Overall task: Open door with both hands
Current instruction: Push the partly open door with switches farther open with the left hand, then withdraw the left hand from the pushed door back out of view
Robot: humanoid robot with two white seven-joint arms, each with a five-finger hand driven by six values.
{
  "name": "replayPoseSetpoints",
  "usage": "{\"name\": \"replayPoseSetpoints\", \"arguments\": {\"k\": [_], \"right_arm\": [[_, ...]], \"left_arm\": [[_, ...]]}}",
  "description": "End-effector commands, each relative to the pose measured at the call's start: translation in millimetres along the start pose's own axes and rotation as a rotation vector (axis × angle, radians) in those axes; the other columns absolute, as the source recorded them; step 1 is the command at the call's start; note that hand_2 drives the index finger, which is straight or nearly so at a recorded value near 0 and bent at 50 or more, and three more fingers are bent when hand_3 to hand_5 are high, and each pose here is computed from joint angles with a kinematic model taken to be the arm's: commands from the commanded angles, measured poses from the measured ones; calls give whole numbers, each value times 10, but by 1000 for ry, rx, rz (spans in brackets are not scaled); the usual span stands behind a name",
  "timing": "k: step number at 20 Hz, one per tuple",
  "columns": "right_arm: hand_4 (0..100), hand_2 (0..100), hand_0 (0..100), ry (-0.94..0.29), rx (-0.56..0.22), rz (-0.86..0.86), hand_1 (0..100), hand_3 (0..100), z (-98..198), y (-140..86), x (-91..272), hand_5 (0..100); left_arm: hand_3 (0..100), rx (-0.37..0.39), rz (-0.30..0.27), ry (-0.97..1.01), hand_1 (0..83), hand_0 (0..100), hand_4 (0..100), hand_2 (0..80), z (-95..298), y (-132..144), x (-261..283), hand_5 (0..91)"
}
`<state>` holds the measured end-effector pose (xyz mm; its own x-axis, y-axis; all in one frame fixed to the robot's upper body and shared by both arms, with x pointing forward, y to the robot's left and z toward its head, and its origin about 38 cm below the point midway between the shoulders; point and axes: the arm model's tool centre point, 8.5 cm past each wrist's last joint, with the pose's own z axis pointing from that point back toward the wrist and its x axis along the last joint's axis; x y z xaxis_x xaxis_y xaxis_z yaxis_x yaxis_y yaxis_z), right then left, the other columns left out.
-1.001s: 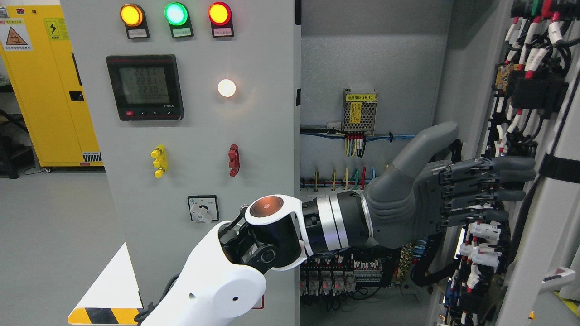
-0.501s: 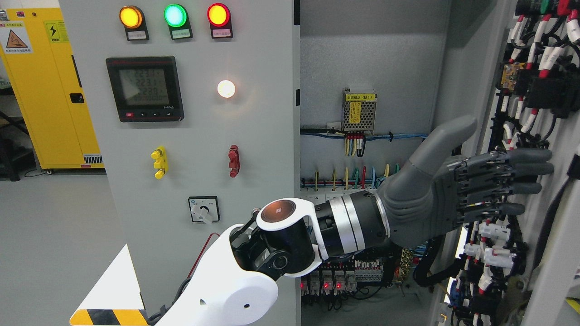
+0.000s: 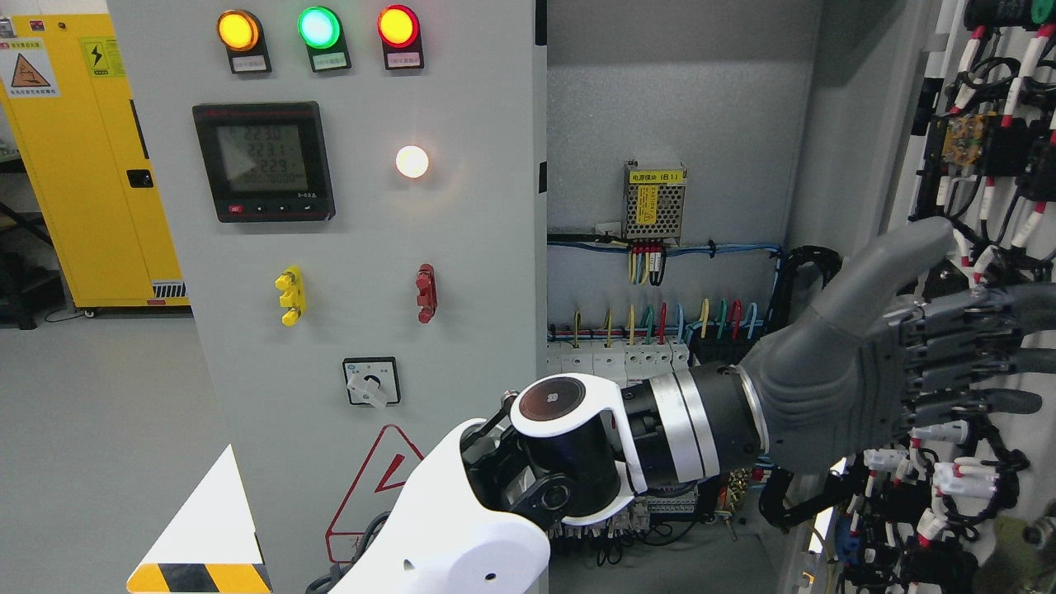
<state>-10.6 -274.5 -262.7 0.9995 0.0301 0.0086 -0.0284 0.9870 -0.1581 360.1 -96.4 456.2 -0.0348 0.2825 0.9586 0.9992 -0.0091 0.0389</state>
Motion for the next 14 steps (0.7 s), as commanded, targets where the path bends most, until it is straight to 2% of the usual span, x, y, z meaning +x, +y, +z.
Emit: {"name": "replayPoseSetpoints", "arguments": {"k": [1, 3, 6, 14], "right_arm": [[0, 0, 245, -1, 25, -2, 0, 0, 12, 158, 7, 0], [0, 0, 245, 0, 25, -1, 0, 0, 12, 159, -3, 0], [0, 0, 245, 2, 31, -3, 0, 0, 16, 198, -12, 0], [0, 0, 245, 3, 34, -1, 0, 0, 19, 219, -21, 0]], "left_arm": [[0, -10, 16, 35, 0, 0, 0, 0, -252, -67, -228, 0], [0, 4, 19, 60, 0, 0, 0, 0, -290, -59, -348, 0], [0, 93, 16, 68, 0, 0, 0, 0, -317, 14, -440, 0], [0, 68, -8, 70, 0, 0, 0, 0, -398, -85, -547, 0]]}}
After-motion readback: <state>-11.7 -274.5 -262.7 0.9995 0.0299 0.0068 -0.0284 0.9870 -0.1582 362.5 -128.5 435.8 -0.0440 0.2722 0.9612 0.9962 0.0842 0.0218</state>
